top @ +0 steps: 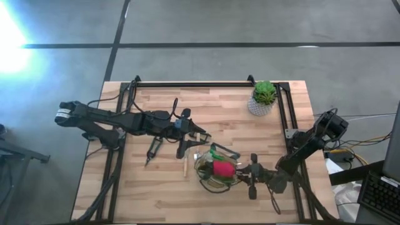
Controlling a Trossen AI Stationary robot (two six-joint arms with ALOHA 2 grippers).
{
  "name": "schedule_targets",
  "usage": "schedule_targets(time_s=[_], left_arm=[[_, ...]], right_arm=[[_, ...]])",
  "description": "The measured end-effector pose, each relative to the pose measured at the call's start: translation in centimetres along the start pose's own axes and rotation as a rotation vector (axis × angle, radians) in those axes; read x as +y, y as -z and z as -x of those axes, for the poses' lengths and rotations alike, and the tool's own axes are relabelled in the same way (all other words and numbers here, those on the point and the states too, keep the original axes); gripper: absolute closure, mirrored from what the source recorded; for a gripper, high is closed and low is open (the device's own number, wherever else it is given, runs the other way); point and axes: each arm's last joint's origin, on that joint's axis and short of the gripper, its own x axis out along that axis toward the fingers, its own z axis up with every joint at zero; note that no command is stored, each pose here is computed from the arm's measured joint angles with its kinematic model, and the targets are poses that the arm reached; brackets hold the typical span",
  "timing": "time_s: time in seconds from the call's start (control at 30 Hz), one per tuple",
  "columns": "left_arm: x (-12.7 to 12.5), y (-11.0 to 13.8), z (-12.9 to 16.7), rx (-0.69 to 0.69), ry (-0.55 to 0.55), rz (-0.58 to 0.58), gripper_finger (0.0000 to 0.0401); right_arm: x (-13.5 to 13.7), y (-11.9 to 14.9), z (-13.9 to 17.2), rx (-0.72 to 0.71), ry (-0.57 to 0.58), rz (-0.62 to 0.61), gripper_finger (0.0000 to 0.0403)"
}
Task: Pick & Place Garden tools in Gardening bag
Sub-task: Put the right brown hand rake into the white gardening bag
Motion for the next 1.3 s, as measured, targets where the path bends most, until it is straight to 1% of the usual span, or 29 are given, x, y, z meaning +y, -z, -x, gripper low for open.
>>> schedule_targets(time_s=[0.17, 0.23, 0.33, 0.43, 0.5, 0.57, 0.67, 0.83, 0.97, 1.3], left_arm=[[0.0, 0.0, 0.0, 0.000, 0.000, 0.000, 0.0178], [0.0, 0.0, 0.0, 0.000, 0.000, 0.000, 0.0178], [0.0, 0.0, 0.0, 0.000, 0.000, 0.000, 0.0178], [0.0, 0.0, 0.0, 0.000, 0.000, 0.000, 0.0178], [0.0, 0.0, 0.0, 0.000, 0.000, 0.000, 0.0178], [0.0, 0.0, 0.0, 0.000, 0.000, 0.000, 0.0178], [0.0, 0.0, 0.0, 0.000, 0.000, 0.000, 0.0178], [0.0, 0.0, 0.0, 0.002, 0.000, 0.000, 0.0178], [0.0, 0.0, 0.0, 0.003, 0.000, 0.000, 0.0178], [0.0, 0.2, 0.0, 0.019, 0.000, -0.001, 0.0178]], right_arm=[[0.1, -0.1, 0.0, 0.003, -0.010, -0.005, 0.0347], [0.2, -0.3, 0.0, 0.001, -0.015, -0.012, 0.0323], [0.6, -0.7, 0.0, -0.006, -0.024, -0.026, 0.0268], [0.8, -1.0, 0.0, -0.010, -0.029, -0.026, 0.0227], [0.8, -1.3, 0.1, -0.015, -0.037, -0.024, 0.0211], [1.0, -1.7, 0.3, -0.018, -0.060, -0.016, 0.0202], [1.2, -2.4, 0.8, -0.021, -0.080, -0.007, 0.0202], [1.0, -2.9, 1.8, 0.011, -0.084, 0.002, 0.0216], [0.9, -3.4, 2.2, 0.047, -0.119, -0.024, 0.0228], [1.3, -3.6, 3.2, 0.073, -0.175, -0.018, 0.0255]])
